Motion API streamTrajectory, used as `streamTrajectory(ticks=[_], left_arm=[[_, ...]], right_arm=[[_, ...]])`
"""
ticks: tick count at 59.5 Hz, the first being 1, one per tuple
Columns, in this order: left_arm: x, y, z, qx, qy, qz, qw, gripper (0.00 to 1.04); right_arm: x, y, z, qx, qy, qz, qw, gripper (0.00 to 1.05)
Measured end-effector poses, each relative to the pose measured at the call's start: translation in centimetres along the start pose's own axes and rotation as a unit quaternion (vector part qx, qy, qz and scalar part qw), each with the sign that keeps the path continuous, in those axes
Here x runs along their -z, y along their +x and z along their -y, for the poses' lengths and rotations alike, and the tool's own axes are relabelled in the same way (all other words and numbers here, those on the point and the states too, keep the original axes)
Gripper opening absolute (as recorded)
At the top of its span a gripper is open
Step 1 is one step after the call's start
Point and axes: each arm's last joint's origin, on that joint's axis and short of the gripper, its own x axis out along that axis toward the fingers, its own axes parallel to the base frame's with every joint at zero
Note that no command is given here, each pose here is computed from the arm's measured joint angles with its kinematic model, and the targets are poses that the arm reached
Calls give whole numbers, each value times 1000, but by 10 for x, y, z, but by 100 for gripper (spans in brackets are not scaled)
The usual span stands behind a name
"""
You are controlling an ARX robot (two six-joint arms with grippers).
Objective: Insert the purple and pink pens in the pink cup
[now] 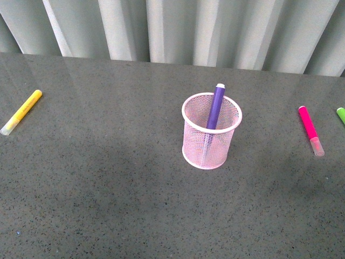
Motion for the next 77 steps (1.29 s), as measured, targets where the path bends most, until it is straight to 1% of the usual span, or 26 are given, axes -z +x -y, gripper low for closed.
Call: streamTrajectory(ticks=[1, 4, 5, 10, 12, 13, 14, 16, 17, 19, 21, 23, 24, 25, 26, 28, 29, 31, 34, 39, 47, 51, 59, 63, 71, 77], left_arm=[[0, 0, 0, 0, -1, 0, 1000, 5], [0, 0, 0, 0, 0, 0, 1000, 20], [0, 0, 0, 0, 0, 0, 1000, 21], [0, 0, 0, 0, 0, 0, 1000, 42], [0, 0, 0, 0, 0, 0, 1000, 46], [0, 0, 0, 0, 0, 0, 1000, 51], [0, 0, 0, 0, 0, 0, 1000, 54], [0, 0, 0, -1, 0, 0, 1000, 59], [0, 0, 0, -1, 0, 0, 1000, 61], [0, 0, 0, 0, 0, 0, 1000, 68], [0, 0, 0, 0, 0, 1, 1000, 76], [0, 0, 0, 0, 0, 0, 1000, 81], [0, 0, 0, 0, 0, 0, 1000, 85], [0, 0, 0, 0, 0, 0, 1000, 86], [0, 0, 0, 0, 0, 0, 1000, 90], [0, 0, 0, 0, 0, 1, 1000, 95], [0, 0, 0, 0, 0, 1, 1000, 99], [0, 0, 0, 0, 0, 0, 1000, 100], [0, 0, 0, 0, 0, 1, 1000, 98], [0, 0, 0, 0, 0, 1, 1000, 98], [0, 0, 0, 0, 0, 1, 1000, 98], [0, 0, 0, 0, 0, 1, 1000, 98], [0, 0, 0, 0, 0, 1, 1000, 98], [0, 0, 0, 0, 0, 1, 1000, 98], [0, 0, 0, 0, 0, 1, 1000, 98], [0, 0, 0, 0, 0, 1, 1000, 98]], right_arm=[[0, 0, 0, 0, 0, 0, 1000, 98], [0, 0, 0, 0, 0, 0, 1000, 98], [0, 0, 0, 0, 0, 0, 1000, 98], [0, 0, 0, 0, 0, -1, 1000, 98], [1, 0, 0, 23, 12, -32, 999, 98], [1, 1, 1, 45, 16, -64, 997, 98], [1, 1, 1, 56, 19, -80, 995, 98], [0, 7, 4, 85, 19, -130, 988, 98], [0, 9, 5, 90, 18, -139, 986, 98], [-2, 19, 9, 99, 18, -157, 982, 98], [-6, 31, 14, 101, 19, -166, 981, 98], [-9, 42, 18, 92, 18, -172, 981, 98], [-11, 49, 21, 90, 17, -175, 980, 98], [-12, 53, 22, 82, 18, -178, 980, 98], [-13, 61, 24, 73, 23, -184, 980, 98], [-15, 74, 29, 65, 29, -192, 979, 98], [-15, 78, 30, 59, 32, -196, 978, 98], [-14, 96, 35, 54, 43, -217, 974, 98], [-9, 114, 39, 48, 55, -240, 968, 98], [5, 144, 45, 45, 78, -286, 954, 98], [22, 179, 48, 32, 100, -331, 938, 98], [27, 195, 47, 21, 99, -339, 935, 98], [33, 223, 45, 16, 85, -350, 933, 98], [39, 235, 45, 14, 86, -361, 929, 98], [55, 262, 45, 25, 79, -385, 919, 98], [62, 276, 43, 34, 66, -387, 919, 98]])
